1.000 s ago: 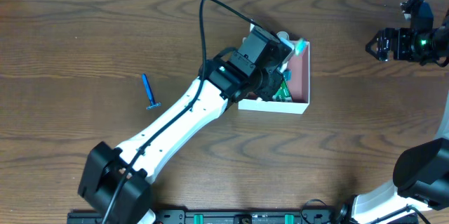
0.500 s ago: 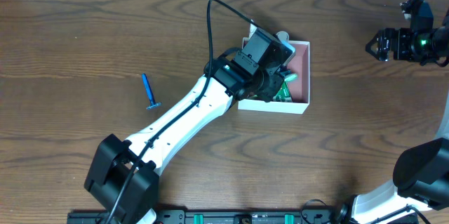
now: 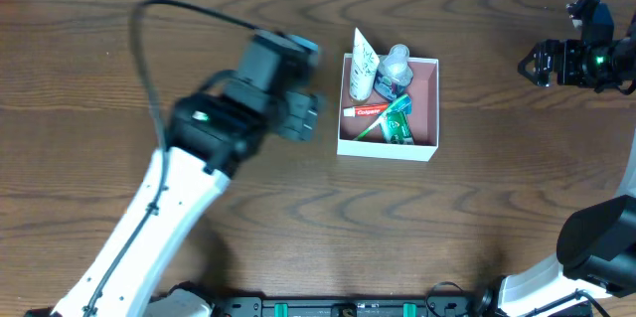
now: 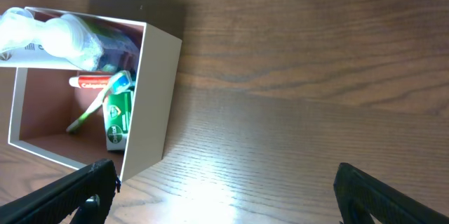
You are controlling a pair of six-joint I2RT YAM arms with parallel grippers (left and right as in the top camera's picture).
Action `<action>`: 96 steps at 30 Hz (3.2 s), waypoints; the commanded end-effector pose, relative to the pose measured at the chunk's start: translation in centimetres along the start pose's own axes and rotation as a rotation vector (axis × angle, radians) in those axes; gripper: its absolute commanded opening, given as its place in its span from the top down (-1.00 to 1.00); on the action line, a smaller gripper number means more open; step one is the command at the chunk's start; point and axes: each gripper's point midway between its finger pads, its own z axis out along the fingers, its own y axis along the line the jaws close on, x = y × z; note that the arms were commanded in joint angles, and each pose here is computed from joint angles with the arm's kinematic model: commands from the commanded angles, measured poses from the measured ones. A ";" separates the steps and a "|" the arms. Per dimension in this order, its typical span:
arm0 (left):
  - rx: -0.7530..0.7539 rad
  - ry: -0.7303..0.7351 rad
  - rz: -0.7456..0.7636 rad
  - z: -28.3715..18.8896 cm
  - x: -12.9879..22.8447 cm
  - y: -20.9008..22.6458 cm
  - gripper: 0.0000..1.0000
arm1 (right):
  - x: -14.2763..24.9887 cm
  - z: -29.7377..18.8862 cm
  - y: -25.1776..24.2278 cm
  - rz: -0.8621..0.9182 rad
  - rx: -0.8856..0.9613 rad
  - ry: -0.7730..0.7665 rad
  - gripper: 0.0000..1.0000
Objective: Pack container
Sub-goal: 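Move left gripper over the blue razor, then lower left gripper onto the blue razor handle and grasp it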
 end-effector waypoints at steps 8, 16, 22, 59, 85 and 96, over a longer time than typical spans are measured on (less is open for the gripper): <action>-0.258 0.206 -0.469 6.1 3.7 12.4 -0.56 | -0.1 0.0 0.5 0.003 -0.013 -0.003 -0.98; -0.297 0.434 -0.541 11.3 8.6 15.2 -0.56 | -0.1 0.0 0.5 0.003 -0.014 -0.003 -0.99; -0.322 0.479 -0.612 13.2 9.9 16.2 -0.56 | -0.1 0.0 0.5 0.003 -0.014 -0.003 -0.98; -0.239 0.621 -0.756 18.0 15.2 17.3 -0.55 | -0.1 0.0 0.5 0.003 -0.013 -0.003 -0.99; -0.238 0.593 -0.755 19.1 15.2 17.5 -0.54 | -0.1 0.0 0.5 0.003 -0.013 -0.003 -0.98; -0.239 0.620 -0.759 20.2 16.1 17.5 -0.54 | -0.1 0.0 0.5 0.003 -0.013 -0.003 -0.99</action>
